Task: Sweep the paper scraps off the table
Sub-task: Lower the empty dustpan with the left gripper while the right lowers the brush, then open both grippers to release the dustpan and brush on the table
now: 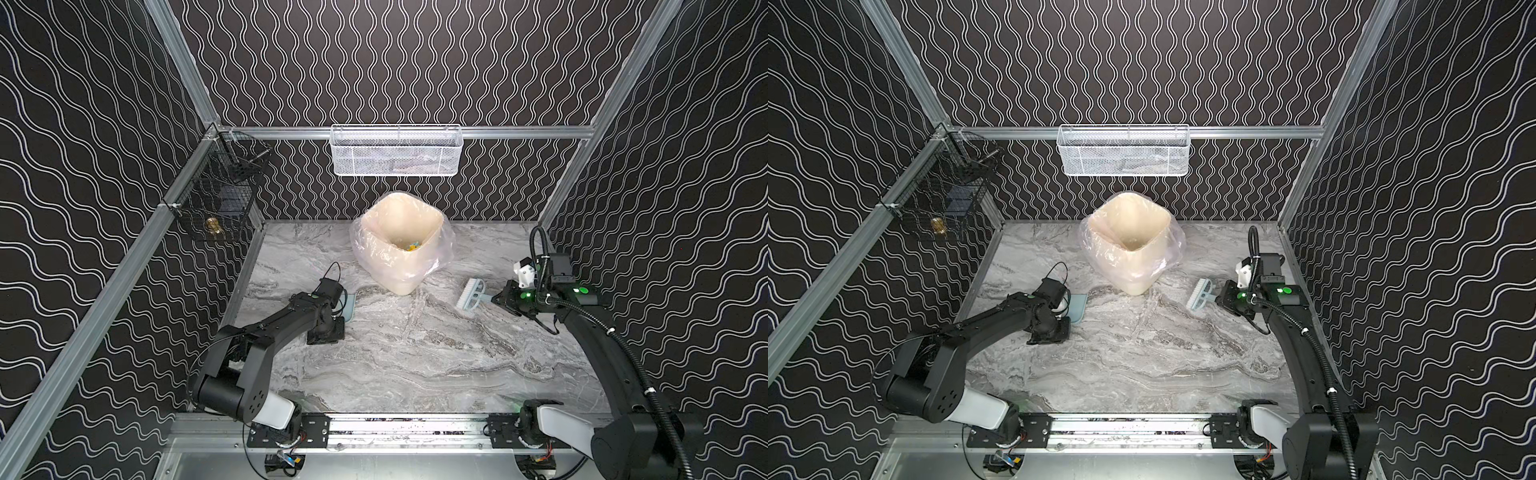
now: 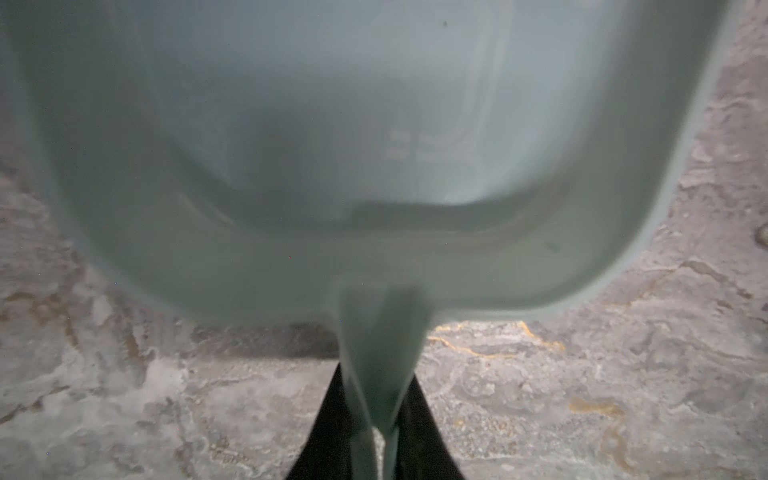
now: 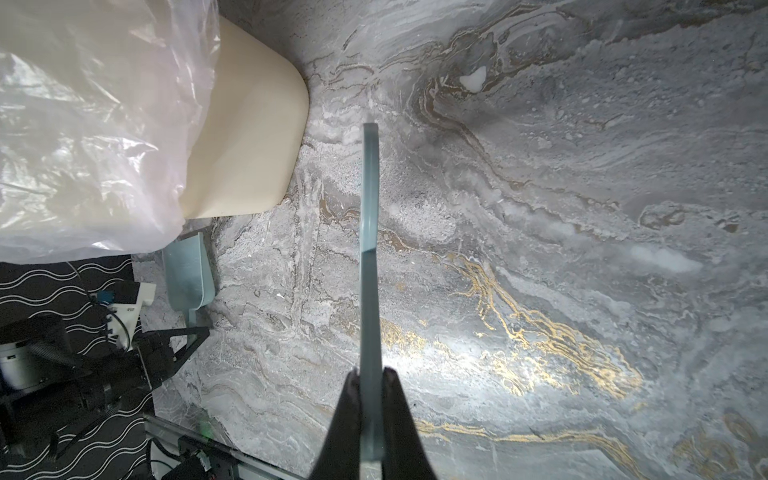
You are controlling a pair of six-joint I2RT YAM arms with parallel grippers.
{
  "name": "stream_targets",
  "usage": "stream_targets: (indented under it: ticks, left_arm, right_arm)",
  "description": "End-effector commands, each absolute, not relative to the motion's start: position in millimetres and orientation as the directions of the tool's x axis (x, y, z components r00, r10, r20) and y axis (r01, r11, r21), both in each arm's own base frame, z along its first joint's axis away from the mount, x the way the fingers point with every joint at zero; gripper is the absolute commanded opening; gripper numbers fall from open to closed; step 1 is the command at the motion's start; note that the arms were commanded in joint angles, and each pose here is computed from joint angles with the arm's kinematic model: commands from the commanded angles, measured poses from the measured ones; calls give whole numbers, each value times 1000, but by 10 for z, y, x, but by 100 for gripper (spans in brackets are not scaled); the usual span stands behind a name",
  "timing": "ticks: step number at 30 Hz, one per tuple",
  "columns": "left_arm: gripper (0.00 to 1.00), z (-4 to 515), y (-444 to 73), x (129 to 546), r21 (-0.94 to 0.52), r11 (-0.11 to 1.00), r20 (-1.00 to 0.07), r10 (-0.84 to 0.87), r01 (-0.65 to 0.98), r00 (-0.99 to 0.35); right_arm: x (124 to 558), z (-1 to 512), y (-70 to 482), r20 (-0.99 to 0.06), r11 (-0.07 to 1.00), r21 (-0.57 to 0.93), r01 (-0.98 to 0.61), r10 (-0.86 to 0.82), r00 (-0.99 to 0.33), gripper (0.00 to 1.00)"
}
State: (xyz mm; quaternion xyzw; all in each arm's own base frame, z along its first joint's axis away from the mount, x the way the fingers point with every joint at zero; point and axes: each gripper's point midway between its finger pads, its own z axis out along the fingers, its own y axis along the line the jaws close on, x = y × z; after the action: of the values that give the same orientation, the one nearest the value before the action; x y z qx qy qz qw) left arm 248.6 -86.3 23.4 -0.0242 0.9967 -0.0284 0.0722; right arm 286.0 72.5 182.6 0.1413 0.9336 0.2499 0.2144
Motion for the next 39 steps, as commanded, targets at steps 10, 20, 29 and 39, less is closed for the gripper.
stream_targets:
  ticks: [10, 20, 29, 39]
  left_arm:
    - [28, 191, -887, 2465, -83, 995, -130, -69, -58, -989]
    - [57, 355, -875, 2428, -94, 994, -154, -77, -63, -985]
    - [75, 628, -829, 2442, -86, 995, -208, -75, -58, -975]
    - [88, 1088, -713, 2731, -29, 999, -402, -46, -37, -915]
  right_arm:
    - [3199, 1738, 858, -340, 746, 655, 119, 432, -835, 0]
    - [3072, 1347, 868, -272, 703, 692, 163, 464, -843, 0]
    - [2711, 928, 796, -145, 669, 680, 298, 521, -841, 8]
    - [2516, 705, 569, -117, 725, 552, 412, 557, -822, 46]
